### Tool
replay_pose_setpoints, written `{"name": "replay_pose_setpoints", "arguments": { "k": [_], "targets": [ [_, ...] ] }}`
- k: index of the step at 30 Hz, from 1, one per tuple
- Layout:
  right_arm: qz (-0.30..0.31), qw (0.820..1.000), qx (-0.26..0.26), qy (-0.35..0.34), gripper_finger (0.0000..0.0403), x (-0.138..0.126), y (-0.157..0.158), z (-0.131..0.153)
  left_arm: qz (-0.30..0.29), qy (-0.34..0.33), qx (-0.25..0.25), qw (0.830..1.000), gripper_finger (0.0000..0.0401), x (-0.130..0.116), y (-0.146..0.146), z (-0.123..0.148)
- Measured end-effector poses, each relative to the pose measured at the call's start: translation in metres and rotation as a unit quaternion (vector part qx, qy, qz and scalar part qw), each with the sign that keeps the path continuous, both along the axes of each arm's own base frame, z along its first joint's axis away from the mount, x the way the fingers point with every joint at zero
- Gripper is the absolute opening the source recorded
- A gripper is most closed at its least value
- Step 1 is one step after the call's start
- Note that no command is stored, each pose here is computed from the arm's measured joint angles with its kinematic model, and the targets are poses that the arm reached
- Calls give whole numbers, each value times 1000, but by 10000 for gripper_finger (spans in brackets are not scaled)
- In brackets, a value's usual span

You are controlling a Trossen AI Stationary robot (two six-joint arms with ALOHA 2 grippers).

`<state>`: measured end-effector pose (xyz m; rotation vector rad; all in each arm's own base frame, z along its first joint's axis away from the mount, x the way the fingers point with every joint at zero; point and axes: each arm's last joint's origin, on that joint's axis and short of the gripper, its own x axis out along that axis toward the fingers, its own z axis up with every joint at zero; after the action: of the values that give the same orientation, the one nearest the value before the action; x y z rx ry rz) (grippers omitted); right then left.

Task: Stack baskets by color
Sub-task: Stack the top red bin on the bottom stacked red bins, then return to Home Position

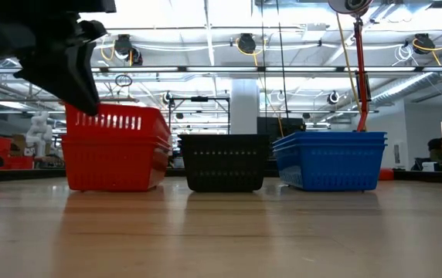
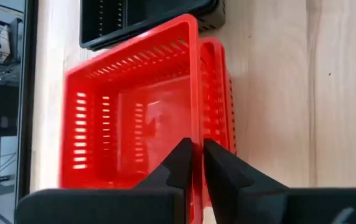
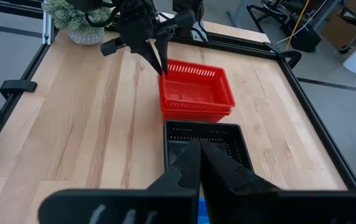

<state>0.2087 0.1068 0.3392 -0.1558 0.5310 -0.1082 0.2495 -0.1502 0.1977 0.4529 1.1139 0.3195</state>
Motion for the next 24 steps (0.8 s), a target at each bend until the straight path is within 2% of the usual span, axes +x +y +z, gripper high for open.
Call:
{"name": "replay_pose_setpoints", "arguments": {
  "k": [3, 9, 12, 18, 24],
  "targets": [
    [0, 1000, 0, 0, 0, 0, 0, 0, 1, 0, 0, 1000, 61, 0, 0, -1],
    [0, 1000, 0, 0, 0, 0, 0, 0, -1, -1, 0, 1000, 142, 0, 0, 0],
    [2, 1000, -7, 6, 0, 0, 0, -7, 4, -5, -3, 1000, 170, -3, 2, 6],
    [17, 999, -36, -1, 0, 4, 0, -16, 5, -75, 6, 997, 181, -10, 13, 38],
    [23, 998, -58, -9, 0, 8, -4, -14, -13, -174, 1, 985, 180, -15, 35, 82]
  ]
}}
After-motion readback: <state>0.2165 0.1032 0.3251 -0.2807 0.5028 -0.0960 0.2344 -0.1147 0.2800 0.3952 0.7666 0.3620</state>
